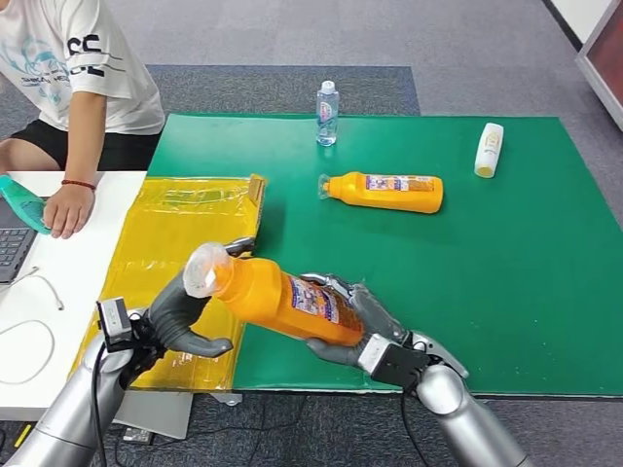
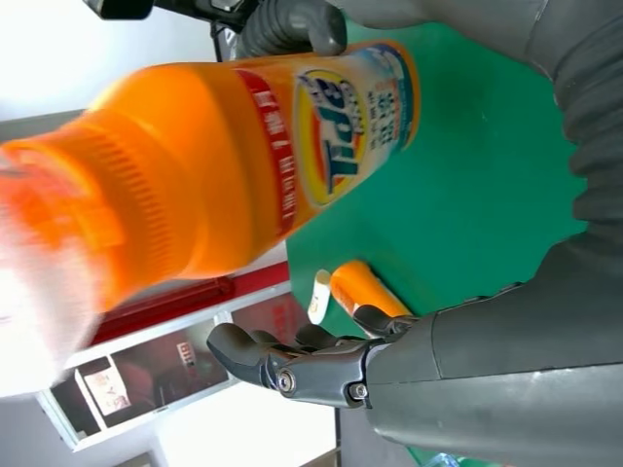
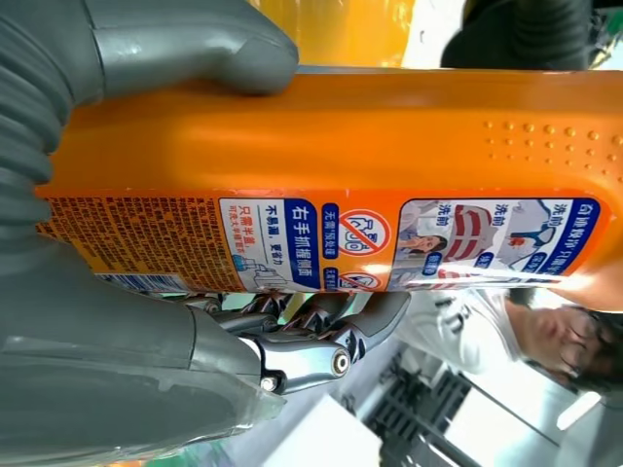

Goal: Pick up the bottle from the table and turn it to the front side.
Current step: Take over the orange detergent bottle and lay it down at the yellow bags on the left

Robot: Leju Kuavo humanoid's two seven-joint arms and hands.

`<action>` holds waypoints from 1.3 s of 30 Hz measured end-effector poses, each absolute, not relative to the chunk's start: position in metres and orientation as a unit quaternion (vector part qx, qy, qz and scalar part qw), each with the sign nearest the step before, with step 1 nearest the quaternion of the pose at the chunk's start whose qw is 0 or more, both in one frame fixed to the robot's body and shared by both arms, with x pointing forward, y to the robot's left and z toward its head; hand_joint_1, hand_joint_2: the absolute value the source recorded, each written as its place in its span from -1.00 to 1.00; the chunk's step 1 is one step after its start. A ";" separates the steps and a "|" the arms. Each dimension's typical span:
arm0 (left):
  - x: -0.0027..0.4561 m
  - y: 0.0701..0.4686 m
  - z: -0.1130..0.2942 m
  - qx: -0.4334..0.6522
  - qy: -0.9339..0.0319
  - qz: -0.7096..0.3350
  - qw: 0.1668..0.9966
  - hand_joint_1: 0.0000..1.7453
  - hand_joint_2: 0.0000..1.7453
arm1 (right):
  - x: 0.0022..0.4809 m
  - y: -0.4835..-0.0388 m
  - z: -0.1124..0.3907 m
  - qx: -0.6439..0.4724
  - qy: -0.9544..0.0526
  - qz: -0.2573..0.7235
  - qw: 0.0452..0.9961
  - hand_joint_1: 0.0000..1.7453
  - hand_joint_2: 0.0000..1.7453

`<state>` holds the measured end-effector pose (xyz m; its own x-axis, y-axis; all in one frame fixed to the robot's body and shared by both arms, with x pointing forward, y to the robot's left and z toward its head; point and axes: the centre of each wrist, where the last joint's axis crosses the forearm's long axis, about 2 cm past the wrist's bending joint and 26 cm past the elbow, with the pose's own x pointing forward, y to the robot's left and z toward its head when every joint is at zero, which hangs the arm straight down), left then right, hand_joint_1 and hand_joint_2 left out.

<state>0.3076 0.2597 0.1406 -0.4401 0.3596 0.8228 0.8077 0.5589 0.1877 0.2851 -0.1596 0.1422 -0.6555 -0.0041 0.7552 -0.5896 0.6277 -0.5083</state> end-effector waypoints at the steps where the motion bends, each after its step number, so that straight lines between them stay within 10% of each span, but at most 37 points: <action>1: 0.308 0.259 0.141 -0.369 -0.796 -0.292 0.381 -1.00 1.00 | 0.285 -0.159 0.144 0.176 -0.823 0.393 0.370 1.00 1.00; 39: 0.323 0.222 0.124 -0.496 -0.763 -0.179 0.375 -1.00 1.00 | 0.267 -0.112 0.160 0.039 -0.851 0.433 0.295 1.00 1.00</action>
<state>0.3229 0.2220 0.1243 -0.2279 0.6215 0.7495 0.8904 0.4445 -0.0978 0.2671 -0.1124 0.1598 -0.8228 0.1882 0.5362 -0.3224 0.6224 -0.7132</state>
